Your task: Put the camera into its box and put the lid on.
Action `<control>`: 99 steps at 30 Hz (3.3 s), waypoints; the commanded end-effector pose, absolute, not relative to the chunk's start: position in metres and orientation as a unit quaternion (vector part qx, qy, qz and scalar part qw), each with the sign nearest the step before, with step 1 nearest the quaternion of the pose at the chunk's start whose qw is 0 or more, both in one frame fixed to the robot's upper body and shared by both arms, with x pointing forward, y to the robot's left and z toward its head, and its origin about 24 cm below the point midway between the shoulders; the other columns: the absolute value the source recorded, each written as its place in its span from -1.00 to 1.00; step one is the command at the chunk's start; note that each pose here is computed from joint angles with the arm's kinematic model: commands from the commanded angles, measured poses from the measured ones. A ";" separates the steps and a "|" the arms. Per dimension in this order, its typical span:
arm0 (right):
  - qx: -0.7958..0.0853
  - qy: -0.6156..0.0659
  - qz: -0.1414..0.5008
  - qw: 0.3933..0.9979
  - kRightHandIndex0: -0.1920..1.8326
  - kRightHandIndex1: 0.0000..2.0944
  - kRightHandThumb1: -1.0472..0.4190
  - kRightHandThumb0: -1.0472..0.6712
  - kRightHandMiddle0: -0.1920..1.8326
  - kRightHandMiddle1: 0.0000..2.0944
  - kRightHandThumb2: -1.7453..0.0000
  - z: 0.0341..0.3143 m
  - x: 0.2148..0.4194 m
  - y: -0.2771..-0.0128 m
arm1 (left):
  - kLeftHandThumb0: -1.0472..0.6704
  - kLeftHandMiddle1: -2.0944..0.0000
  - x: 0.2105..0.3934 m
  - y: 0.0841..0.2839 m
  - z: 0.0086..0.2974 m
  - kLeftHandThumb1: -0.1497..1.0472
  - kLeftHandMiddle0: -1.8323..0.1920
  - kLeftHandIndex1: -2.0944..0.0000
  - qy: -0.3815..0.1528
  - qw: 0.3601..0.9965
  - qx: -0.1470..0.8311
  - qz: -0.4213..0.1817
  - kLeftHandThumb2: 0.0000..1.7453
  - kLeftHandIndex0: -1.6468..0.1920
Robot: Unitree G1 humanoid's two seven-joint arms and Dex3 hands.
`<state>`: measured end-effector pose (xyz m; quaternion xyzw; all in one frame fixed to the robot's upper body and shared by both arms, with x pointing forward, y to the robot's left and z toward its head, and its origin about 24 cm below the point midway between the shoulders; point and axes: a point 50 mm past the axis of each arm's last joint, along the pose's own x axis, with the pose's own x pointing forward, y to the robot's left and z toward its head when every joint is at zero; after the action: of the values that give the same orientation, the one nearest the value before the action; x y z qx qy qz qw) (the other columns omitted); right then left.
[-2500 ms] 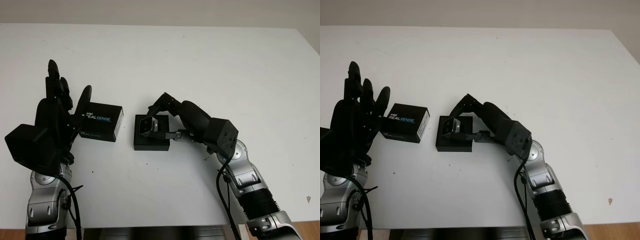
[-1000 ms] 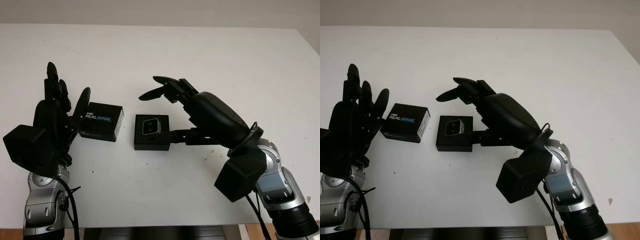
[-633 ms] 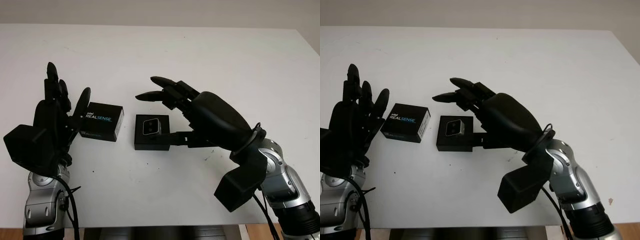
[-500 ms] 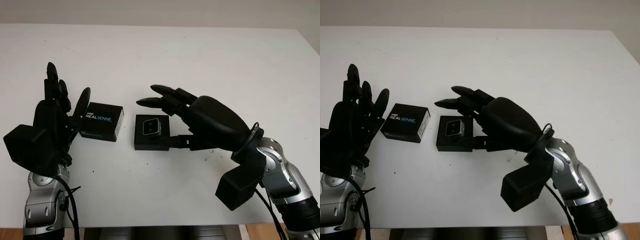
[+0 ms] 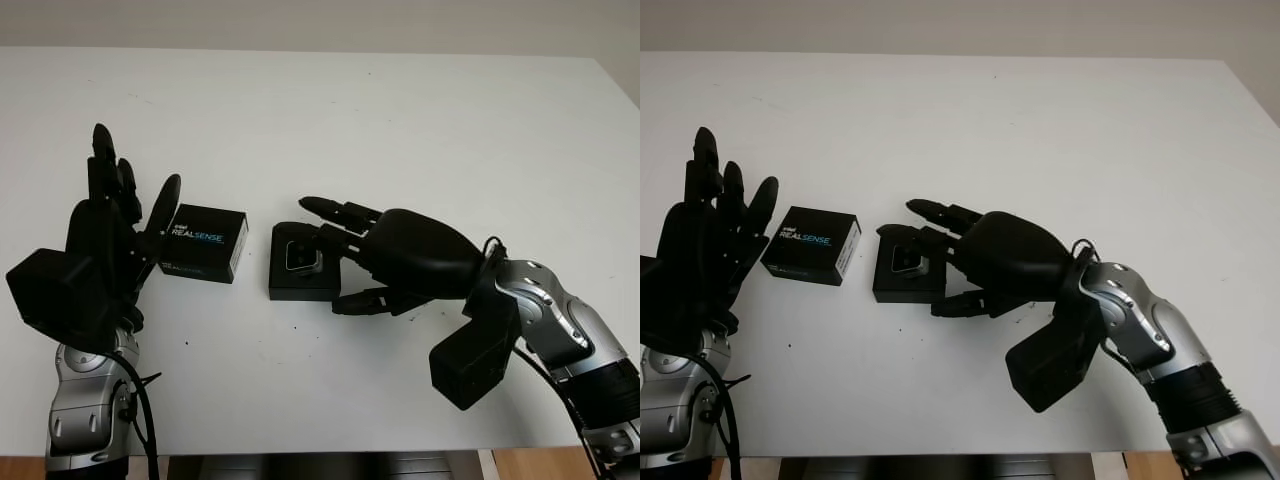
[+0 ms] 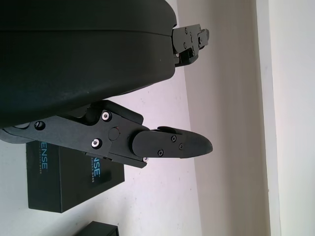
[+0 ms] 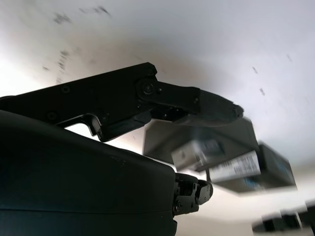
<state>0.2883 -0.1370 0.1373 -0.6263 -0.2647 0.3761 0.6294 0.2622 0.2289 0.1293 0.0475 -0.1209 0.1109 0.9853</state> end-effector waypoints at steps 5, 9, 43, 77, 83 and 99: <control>-0.668 -0.236 0.388 0.590 -0.99 -1.00 -1.00 -0.85 -0.88 -0.90 0.30 0.142 0.283 -0.142 | -0.37 0.95 0.260 0.230 0.135 1.00 0.92 0.94 -0.135 0.983 0.045 0.113 -0.68 0.95; -0.679 -0.213 0.399 0.578 -1.00 -1.00 -1.00 -0.89 -0.84 -0.90 0.31 0.144 0.279 -0.144 | -0.36 0.95 0.260 0.231 0.135 1.00 0.92 0.94 -0.135 0.983 0.046 0.114 -0.68 0.95; -0.252 -0.237 0.247 0.905 -0.93 -0.93 -1.00 -0.68 -0.91 -0.93 0.37 0.193 0.321 -0.167 | -0.38 0.94 0.253 0.250 0.169 1.00 0.89 0.93 -0.207 0.966 0.119 0.102 -0.72 0.90; -0.062 -0.128 0.258 0.956 -1.00 -1.00 -1.00 -0.51 -1.00 -1.00 0.14 0.193 0.339 -0.175 | -0.63 0.94 0.287 0.278 0.209 0.68 0.79 0.95 -0.053 0.804 0.578 -0.126 -0.95 0.82; -0.074 -0.129 0.252 0.956 -1.00 -1.00 -1.00 -0.48 -1.00 -0.99 0.14 0.192 0.338 -0.176 | -0.66 0.94 0.296 0.279 0.202 0.70 0.77 0.95 -0.059 0.810 0.571 -0.121 -0.94 0.82; -0.038 -0.120 0.236 0.963 -1.00 -1.00 -1.00 -0.60 -1.00 -0.99 0.17 0.187 0.338 -0.175 | -0.60 0.95 0.308 0.278 0.190 0.66 0.81 0.95 -0.045 0.805 0.577 -0.128 -0.94 0.83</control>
<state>0.3403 -0.1753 0.1855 -0.0471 -0.1132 0.2377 0.9636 0.3066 0.2818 0.1881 0.5760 -0.0361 -0.1204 0.8077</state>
